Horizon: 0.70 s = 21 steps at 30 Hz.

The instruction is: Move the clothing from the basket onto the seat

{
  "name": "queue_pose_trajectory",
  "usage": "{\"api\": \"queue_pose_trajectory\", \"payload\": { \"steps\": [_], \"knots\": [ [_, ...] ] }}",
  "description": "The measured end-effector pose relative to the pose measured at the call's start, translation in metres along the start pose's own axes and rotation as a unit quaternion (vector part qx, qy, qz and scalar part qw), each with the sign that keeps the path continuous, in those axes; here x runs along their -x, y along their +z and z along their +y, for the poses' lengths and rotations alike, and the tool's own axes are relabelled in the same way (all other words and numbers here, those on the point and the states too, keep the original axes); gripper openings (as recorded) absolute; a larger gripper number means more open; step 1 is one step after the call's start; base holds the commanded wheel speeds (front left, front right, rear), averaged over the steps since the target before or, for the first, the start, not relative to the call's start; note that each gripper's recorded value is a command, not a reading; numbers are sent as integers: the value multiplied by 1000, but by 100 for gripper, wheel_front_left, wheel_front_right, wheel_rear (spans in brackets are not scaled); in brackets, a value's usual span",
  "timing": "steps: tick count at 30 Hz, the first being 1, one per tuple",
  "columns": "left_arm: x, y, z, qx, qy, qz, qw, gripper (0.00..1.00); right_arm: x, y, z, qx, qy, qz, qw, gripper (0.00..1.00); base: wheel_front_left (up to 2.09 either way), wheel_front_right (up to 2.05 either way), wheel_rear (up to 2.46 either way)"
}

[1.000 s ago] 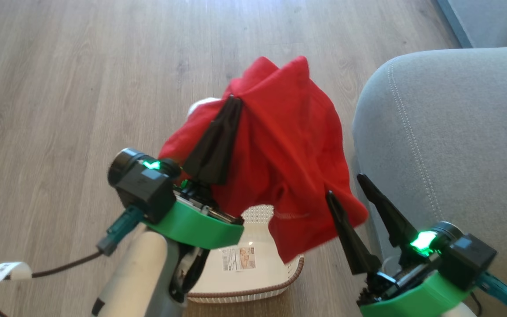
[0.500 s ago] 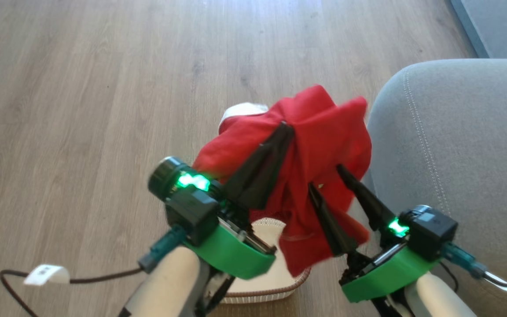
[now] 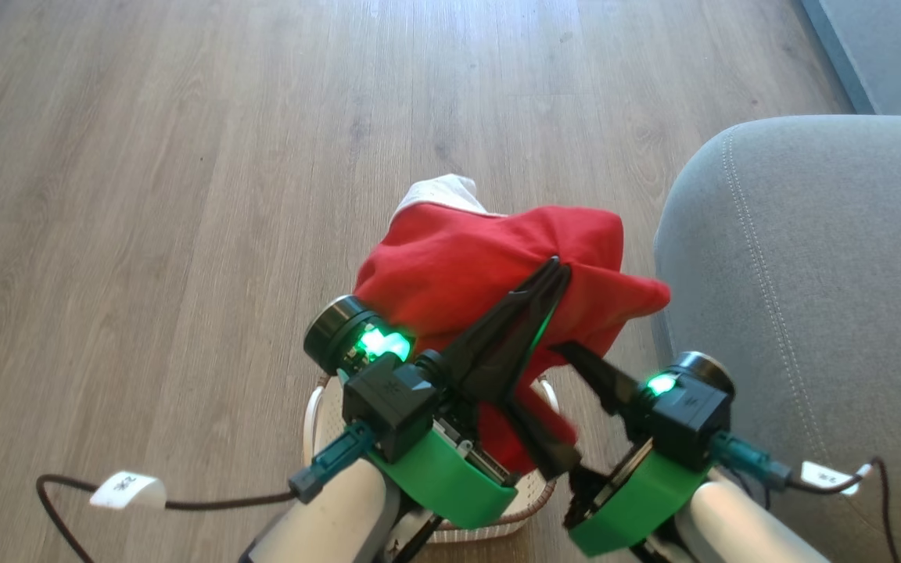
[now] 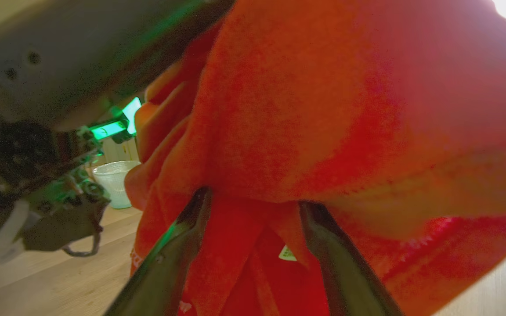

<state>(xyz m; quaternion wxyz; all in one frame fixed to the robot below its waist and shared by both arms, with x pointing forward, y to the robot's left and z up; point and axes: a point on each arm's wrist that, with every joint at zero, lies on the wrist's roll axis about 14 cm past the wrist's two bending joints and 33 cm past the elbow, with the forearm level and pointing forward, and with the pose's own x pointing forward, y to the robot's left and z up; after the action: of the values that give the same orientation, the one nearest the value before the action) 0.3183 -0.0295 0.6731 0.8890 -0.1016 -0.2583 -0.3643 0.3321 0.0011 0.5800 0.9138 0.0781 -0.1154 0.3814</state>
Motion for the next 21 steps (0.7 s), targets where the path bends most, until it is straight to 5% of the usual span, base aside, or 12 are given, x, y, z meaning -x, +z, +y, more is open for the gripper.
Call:
{"api": "queue_pose_trajectory", "payload": {
  "steps": [9,21],
  "knots": [
    [1,-9,-1,7,-3,11,1000,0,-7,7,3,23,9,-13,1000,100,0,0,0],
    [1,-14,-1,17,-4,17,1000,0,-19,19,-25,60,-48,-38,996,100,0,0,0]
  ]
}}
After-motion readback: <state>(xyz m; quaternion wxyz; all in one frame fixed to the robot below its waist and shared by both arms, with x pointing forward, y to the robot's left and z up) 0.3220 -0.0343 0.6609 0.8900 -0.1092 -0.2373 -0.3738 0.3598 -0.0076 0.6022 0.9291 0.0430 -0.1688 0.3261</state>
